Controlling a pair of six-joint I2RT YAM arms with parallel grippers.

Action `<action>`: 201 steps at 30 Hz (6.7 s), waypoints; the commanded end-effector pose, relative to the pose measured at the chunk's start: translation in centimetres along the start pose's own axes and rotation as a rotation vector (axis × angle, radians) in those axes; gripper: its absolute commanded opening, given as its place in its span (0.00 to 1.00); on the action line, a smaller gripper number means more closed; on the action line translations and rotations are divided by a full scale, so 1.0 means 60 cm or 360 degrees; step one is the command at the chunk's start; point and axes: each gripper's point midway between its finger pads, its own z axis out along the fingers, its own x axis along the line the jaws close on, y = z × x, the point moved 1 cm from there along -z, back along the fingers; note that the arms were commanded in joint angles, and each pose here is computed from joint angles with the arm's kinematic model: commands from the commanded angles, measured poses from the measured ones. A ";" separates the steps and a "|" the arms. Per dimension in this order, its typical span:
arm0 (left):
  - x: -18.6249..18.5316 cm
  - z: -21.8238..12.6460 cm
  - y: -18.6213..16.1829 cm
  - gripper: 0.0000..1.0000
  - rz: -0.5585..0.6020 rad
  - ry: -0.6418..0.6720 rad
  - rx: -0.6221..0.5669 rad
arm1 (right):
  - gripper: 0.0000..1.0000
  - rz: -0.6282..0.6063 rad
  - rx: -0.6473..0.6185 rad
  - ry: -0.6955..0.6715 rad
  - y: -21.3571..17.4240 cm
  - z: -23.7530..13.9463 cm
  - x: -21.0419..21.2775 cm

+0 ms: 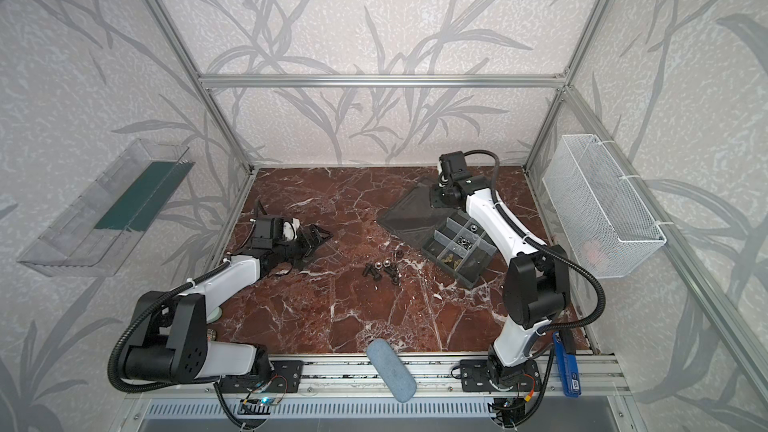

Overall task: Sort the screws and nuts into containers
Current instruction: 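Lift the silver hex nut and carry it over the organizer box, then open the right gripper to drop the hex nut into a compartment, then move the right gripper back over the pile toward another silver hex nut, then lower the right gripper and close it on the silver hex nut, then lift the silver hex nut and carry it over the organizer box, then open the right gripper to drop the hex nut into a compartment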

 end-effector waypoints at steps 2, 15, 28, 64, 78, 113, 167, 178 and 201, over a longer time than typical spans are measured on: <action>-0.003 -0.003 0.000 0.99 0.0002 -0.0030 0.0000 | 0.00 0.0119 0.0046 -0.0256 -0.015 0.009 -0.102; -0.003 -0.003 0.000 1.00 -0.0001 -0.0026 0.0003 | 0.00 0.0190 0.0259 -0.0460 -0.089 0.063 -0.184; -0.001 -0.003 0.000 0.99 -0.0001 -0.0016 0.0002 | 0.00 0.0197 0.0420 -0.0496 -0.135 0.105 -0.200; -0.001 -0.004 -0.002 0.99 -0.0011 -0.0018 0.0000 | 0.53 -0.0366 0.0404 0.0462 -0.172 -0.028 0.179; -0.003 -0.013 -0.004 0.99 0.0002 -0.0012 -0.0011 | 0.52 -0.0932 0.0768 0.0371 -0.296 0.076 0.274; 0.004 -0.009 -0.006 0.99 0.0005 0.0002 -0.0005 | 0.51 -0.1107 0.0851 0.0313 -0.353 0.131 0.303; 0.002 -0.011 -0.003 0.99 -0.0013 -0.0024 -0.0019 | 0.00 -0.0283 0.0219 0.0018 -0.100 0.043 0.036; 0.002 -0.010 -0.002 0.99 -0.0014 -0.0023 -0.0017 | 0.00 0.0110 0.0273 -0.0350 -0.094 0.064 -0.179; 0.004 -0.010 -0.002 1.00 -0.0017 -0.0011 -0.0017 | 0.44 0.0170 0.0345 -0.0321 -0.110 0.088 -0.188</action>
